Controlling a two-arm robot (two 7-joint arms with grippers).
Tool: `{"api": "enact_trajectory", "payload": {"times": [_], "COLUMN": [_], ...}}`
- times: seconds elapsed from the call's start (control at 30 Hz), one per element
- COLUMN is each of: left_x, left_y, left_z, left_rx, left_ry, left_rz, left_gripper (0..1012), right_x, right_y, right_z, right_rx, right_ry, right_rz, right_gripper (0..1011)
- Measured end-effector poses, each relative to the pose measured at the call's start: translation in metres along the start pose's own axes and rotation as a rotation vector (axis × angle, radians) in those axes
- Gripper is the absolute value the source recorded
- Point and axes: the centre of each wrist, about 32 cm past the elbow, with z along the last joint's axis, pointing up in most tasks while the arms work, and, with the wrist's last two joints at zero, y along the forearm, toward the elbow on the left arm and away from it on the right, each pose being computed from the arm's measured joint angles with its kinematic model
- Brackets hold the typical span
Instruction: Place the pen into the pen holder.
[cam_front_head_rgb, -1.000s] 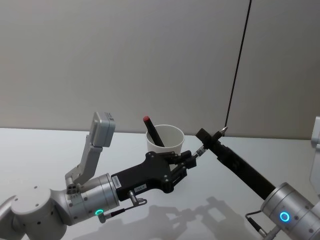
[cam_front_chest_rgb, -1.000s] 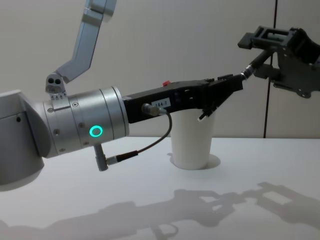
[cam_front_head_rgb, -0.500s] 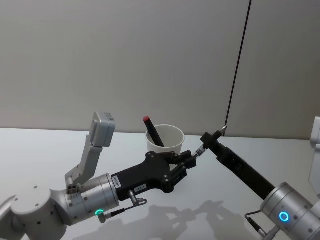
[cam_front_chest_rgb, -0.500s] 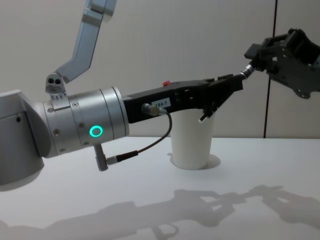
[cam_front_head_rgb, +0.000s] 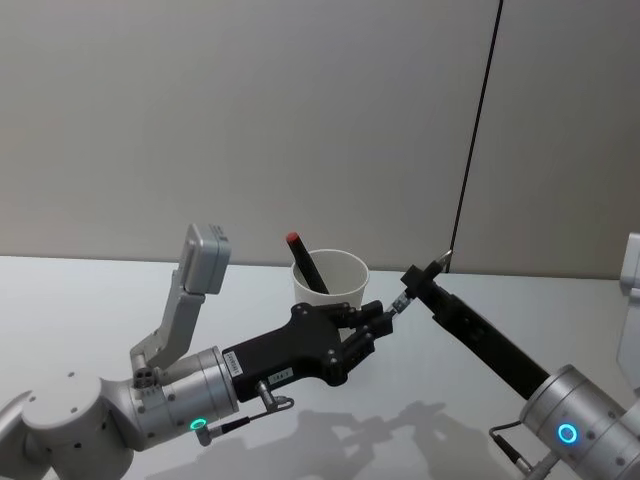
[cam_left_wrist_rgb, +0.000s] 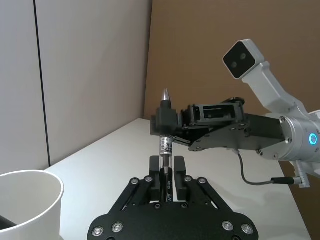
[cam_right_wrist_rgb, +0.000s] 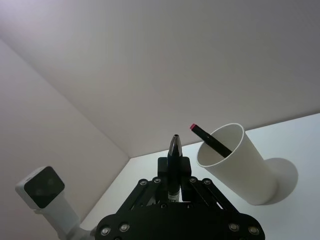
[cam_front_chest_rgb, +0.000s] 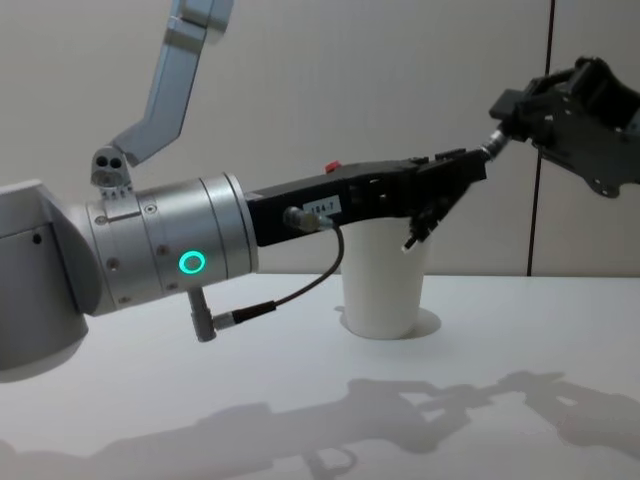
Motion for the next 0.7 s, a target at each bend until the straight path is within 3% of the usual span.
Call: {"api": "enact_trajectory", "payload": {"times": [0.2, 0.7], "left_x": [0.0, 0.0], "left_y": [0.0, 0.0], "left_z": [0.0, 0.0], "left_rx": [0.0, 0.0], "left_ry": [0.0, 0.0], "left_rz": [0.0, 0.0], "left_gripper": [300, 815], "right_x": [0.0, -0.0001], "right_y": [0.0, 0.0], "right_z": [0.0, 0.0001], "right_rx": [0.0, 0.0], "right_ry": [0.0, 0.0], "right_rz": [0.0, 0.0], "right_gripper": [134, 134]}}
